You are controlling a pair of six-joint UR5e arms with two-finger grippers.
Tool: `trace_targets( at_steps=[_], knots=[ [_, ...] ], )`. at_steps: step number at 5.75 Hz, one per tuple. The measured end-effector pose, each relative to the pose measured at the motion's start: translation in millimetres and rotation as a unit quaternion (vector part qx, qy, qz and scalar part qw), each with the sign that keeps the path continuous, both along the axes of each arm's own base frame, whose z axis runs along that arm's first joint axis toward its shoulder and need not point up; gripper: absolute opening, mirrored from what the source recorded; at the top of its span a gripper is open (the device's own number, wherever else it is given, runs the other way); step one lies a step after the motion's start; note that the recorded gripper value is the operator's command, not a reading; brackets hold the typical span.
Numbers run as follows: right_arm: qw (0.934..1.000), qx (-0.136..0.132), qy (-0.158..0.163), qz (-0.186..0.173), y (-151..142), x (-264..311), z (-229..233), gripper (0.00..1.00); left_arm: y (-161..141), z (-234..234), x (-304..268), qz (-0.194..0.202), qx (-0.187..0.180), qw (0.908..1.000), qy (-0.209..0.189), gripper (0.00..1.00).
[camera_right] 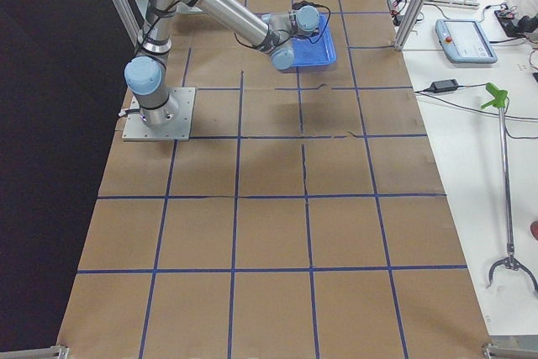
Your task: Assemble white blocks and place on blue tray
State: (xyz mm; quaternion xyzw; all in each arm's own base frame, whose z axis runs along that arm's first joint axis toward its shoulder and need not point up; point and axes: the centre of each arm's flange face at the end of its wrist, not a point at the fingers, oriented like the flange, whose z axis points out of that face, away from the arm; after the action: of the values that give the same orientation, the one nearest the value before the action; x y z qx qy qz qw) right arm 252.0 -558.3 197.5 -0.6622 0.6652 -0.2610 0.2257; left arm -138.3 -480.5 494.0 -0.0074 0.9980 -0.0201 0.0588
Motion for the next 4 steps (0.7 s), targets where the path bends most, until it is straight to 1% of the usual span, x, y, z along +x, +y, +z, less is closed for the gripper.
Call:
trace_targets(
  at_steps=[2, 4],
  knots=[
    [0.9997, 0.012, -0.004, -0.021, 4, 14, -32, 0.19, 1, 0, 0, -0.001, 0.0, 1.0, -0.003, 0.99],
    [0.9994, 0.022, -0.005, -0.024, 13, 24, -40, 0.19, 2, 1, 1, 0.0, -0.001, 1.0, -0.004, 0.99]
  ],
)
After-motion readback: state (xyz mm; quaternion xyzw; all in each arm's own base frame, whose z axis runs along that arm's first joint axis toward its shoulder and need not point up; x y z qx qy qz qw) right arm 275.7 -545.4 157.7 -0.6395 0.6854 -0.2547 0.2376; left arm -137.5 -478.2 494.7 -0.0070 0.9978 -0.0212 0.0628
